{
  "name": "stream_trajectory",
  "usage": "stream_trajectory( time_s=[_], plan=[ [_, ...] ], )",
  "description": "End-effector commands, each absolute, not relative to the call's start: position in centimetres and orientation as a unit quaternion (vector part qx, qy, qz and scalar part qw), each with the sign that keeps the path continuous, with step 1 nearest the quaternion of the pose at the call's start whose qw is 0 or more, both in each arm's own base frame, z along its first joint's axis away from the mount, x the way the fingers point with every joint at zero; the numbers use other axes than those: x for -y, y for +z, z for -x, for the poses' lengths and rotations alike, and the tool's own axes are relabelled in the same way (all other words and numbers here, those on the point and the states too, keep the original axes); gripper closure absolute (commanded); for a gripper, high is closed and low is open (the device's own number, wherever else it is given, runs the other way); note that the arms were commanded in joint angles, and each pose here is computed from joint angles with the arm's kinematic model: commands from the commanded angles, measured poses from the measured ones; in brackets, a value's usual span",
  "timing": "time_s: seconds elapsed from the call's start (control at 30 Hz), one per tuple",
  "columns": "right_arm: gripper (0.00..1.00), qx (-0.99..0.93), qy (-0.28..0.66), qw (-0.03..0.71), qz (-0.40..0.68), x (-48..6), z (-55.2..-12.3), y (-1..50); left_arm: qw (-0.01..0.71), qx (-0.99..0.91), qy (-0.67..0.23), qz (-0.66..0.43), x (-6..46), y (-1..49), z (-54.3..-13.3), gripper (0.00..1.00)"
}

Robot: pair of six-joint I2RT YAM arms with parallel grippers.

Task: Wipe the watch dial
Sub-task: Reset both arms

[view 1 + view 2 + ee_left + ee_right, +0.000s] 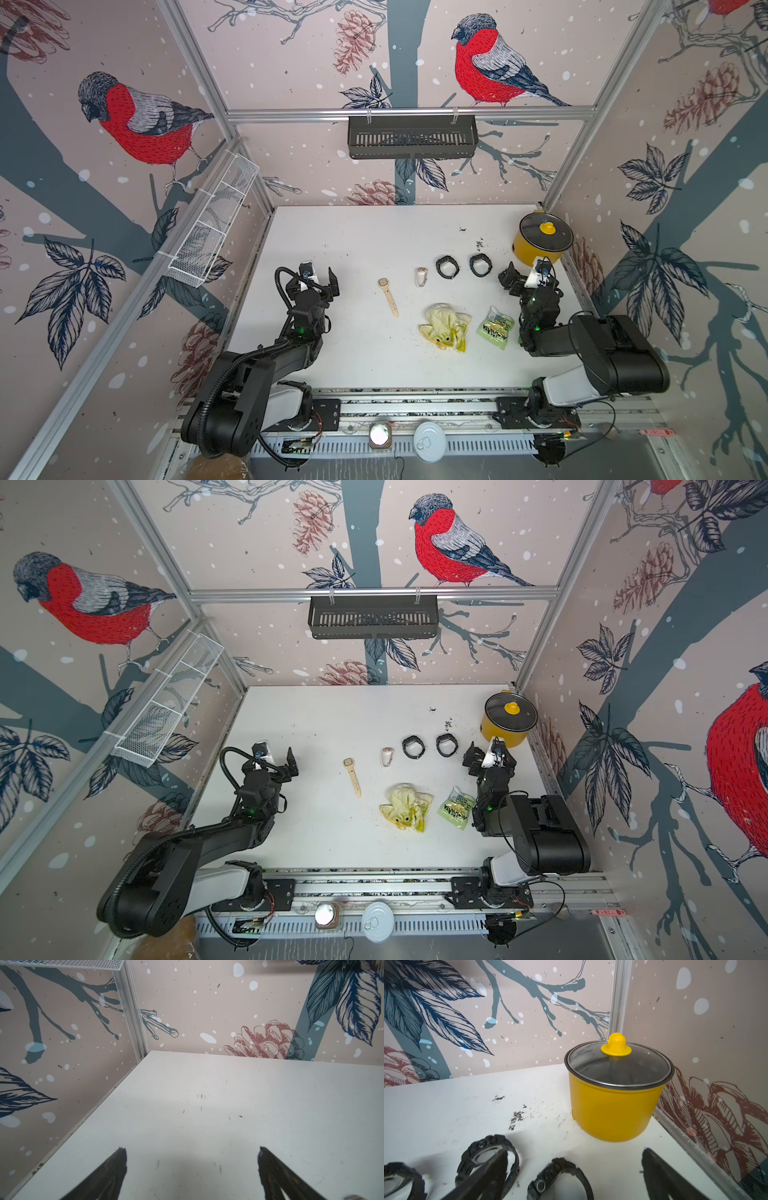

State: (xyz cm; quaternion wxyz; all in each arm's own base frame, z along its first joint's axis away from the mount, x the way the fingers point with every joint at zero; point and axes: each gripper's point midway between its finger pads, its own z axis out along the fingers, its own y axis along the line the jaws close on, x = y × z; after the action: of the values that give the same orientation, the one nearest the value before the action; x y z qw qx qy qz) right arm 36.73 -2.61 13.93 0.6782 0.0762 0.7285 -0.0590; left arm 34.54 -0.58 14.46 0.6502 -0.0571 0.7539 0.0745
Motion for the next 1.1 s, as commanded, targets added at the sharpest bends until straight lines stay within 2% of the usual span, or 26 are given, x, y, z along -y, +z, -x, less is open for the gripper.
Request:
stream_trajectory(
  time_s=[0.0, 0.2, 0.3, 0.43, 1.07],
  plan=[
    [0.0, -0.746, -0.073, 0.655, -0.097, 3.3, -36.7, 12.7, 0.673, -0.733, 0.087, 0.04, 0.4, 15.5, -34.3, 0.03],
    [0.0, -0.747, -0.075, 0.654, -0.098, 3.4, -36.8, 12.7, 0.682, -0.728, 0.057, 0.036, -0.3, 13.7, -35.4, 0.03],
    [0.0, -0.746, -0.075, 0.654, -0.098, 3.4, -36.8, 12.7, 0.679, -0.733, 0.045, -0.001, 0.3, 13.3, -36.3, 0.03],
    [0.0, -0.747, -0.075, 0.653, -0.098, 3.4, -36.8, 12.6, 0.636, -0.771, 0.025, 0.024, -0.2, 12.2, -37.9, 0.01],
    [0.0, -0.747, -0.078, 0.653, -0.096, 3.2, -36.9, 12.6, 0.631, -0.775, 0.029, 0.036, -0.8, 12.0, -38.4, 0.01]
  ],
)
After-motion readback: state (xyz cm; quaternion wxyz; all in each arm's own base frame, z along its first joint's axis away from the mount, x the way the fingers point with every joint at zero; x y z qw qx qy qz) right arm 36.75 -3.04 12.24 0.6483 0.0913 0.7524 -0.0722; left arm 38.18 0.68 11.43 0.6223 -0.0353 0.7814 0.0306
